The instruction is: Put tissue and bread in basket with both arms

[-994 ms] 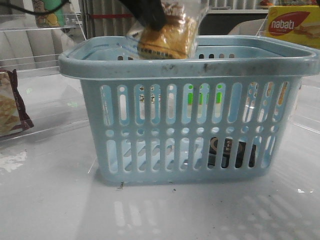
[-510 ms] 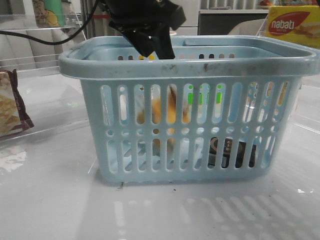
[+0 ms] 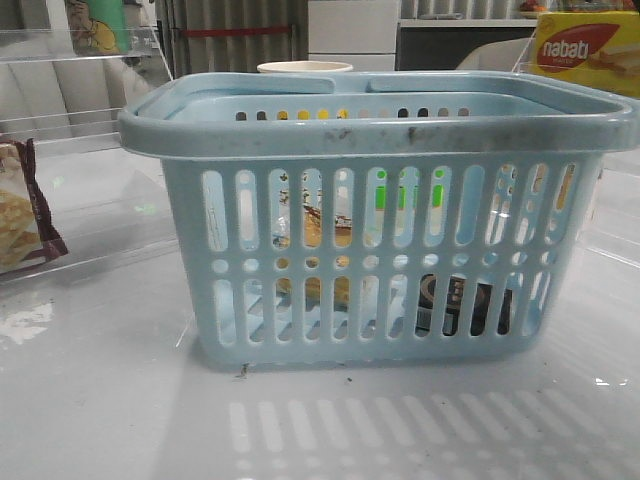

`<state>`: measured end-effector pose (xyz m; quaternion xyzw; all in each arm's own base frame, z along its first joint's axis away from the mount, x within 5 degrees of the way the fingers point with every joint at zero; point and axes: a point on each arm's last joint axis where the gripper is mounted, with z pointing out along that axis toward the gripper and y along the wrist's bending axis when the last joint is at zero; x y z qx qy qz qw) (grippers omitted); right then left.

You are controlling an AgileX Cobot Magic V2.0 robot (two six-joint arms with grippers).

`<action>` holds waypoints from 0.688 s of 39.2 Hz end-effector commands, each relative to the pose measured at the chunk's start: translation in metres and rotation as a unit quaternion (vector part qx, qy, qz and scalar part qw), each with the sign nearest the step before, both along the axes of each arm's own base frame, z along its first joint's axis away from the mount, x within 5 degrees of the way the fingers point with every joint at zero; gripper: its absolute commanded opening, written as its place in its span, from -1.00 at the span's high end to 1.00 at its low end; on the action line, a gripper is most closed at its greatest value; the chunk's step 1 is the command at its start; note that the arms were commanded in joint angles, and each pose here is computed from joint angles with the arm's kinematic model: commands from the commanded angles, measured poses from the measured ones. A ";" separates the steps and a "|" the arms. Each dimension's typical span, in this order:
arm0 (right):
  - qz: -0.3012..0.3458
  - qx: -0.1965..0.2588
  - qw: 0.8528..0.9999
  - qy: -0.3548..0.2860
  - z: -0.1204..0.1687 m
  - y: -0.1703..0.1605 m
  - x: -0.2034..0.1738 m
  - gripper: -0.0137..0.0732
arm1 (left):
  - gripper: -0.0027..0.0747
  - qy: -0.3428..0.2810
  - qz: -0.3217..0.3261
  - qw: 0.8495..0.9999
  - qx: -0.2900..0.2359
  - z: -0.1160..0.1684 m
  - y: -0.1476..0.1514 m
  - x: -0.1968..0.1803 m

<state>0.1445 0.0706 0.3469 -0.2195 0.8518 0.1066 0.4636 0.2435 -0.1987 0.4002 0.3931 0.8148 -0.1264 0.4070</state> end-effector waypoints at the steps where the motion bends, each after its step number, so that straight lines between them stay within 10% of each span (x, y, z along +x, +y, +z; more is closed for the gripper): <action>1: 0.001 0.017 0.998 -0.052 0.016 0.001 0.002 -0.63 | -0.16 -0.039 -0.003 0.998 -0.043 0.023 0.018 -0.029; 27: 0.001 0.018 0.998 -0.053 0.016 0.001 0.002 -0.63 | -0.16 0.002 0.079 0.995 -0.053 -0.031 0.114 -0.136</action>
